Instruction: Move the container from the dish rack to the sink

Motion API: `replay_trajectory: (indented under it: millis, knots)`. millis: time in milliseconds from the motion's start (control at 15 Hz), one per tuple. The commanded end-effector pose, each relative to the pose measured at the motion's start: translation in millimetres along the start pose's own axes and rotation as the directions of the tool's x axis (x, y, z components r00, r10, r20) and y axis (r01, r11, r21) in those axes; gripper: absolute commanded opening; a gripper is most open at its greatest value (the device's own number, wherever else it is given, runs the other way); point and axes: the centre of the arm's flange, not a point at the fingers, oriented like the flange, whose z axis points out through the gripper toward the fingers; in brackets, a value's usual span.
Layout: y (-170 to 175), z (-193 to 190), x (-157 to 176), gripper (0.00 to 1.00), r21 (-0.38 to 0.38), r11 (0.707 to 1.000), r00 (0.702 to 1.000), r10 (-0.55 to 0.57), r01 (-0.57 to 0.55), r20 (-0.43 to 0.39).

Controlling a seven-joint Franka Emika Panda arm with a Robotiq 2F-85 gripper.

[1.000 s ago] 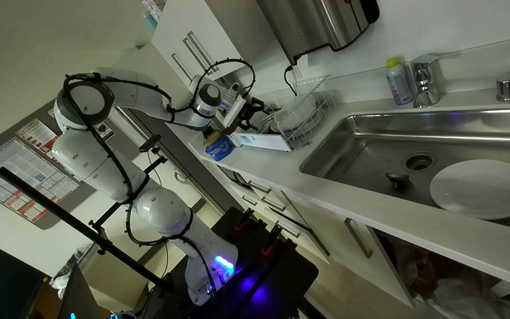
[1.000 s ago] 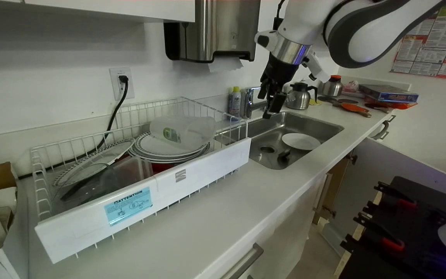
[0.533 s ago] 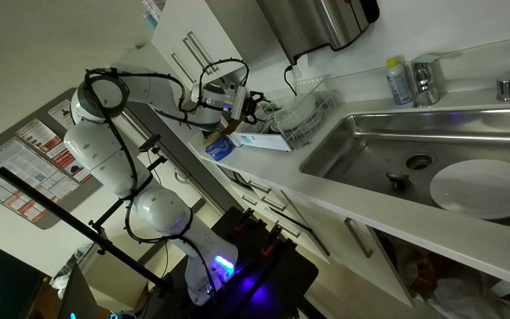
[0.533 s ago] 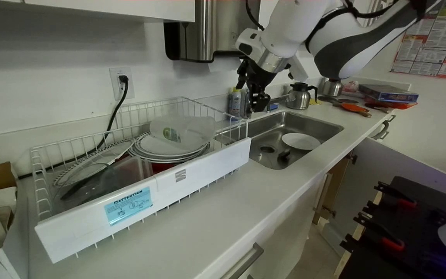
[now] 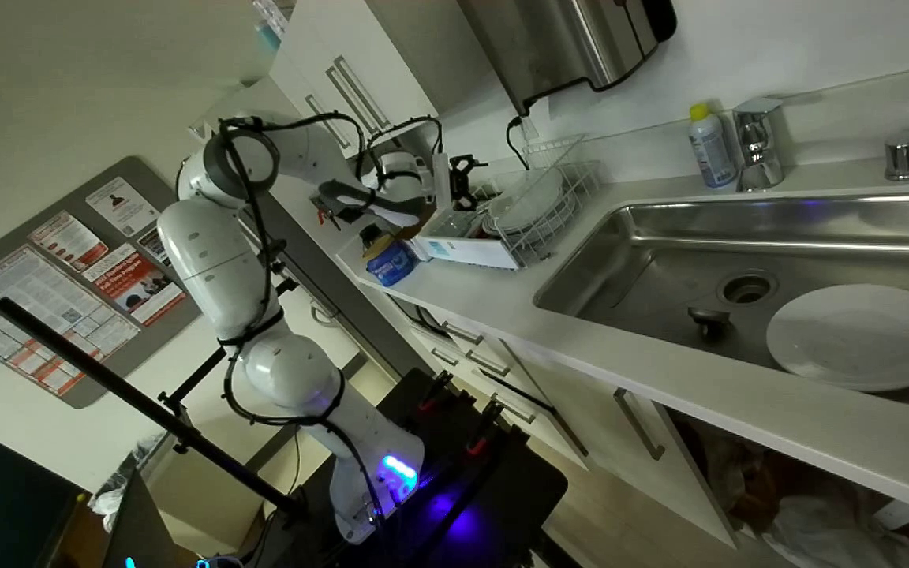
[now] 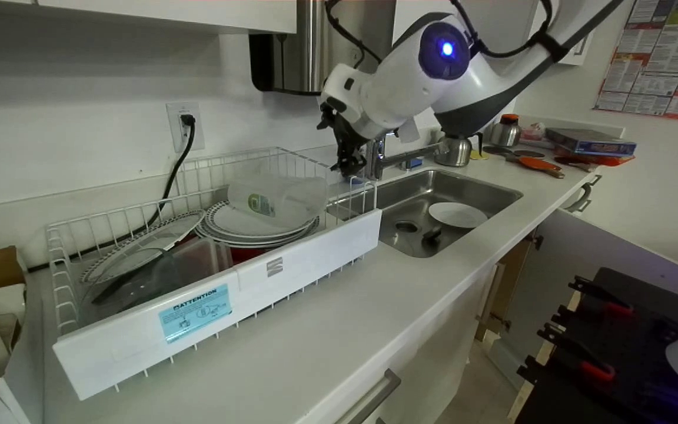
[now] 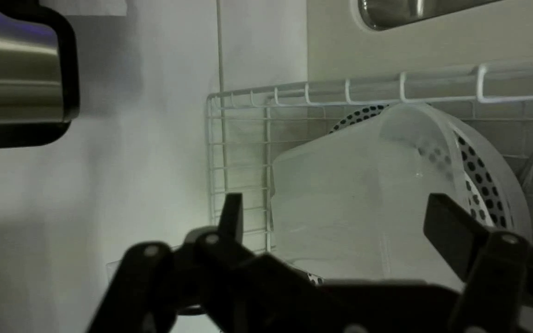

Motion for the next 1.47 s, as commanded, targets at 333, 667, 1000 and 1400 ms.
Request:
replay_trajectory:
  millis: [333,667,1000,1400]
  knots:
    - [-47.5,39.3,12.5,1.00,-0.050,0.997,0.997,0.058,-0.056,0.044]
    - [-51.4,46.5,21.0,1.00,-0.059,0.998,0.999,0.032,-0.034,-0.031]
    - [-63.6,56.4,28.4,1.00,-0.066,0.995,0.974,-0.092,0.080,-0.205]
    - [-69.4,82.4,34.3,1.00,-0.249,0.953,0.960,-0.218,0.171,-0.174]
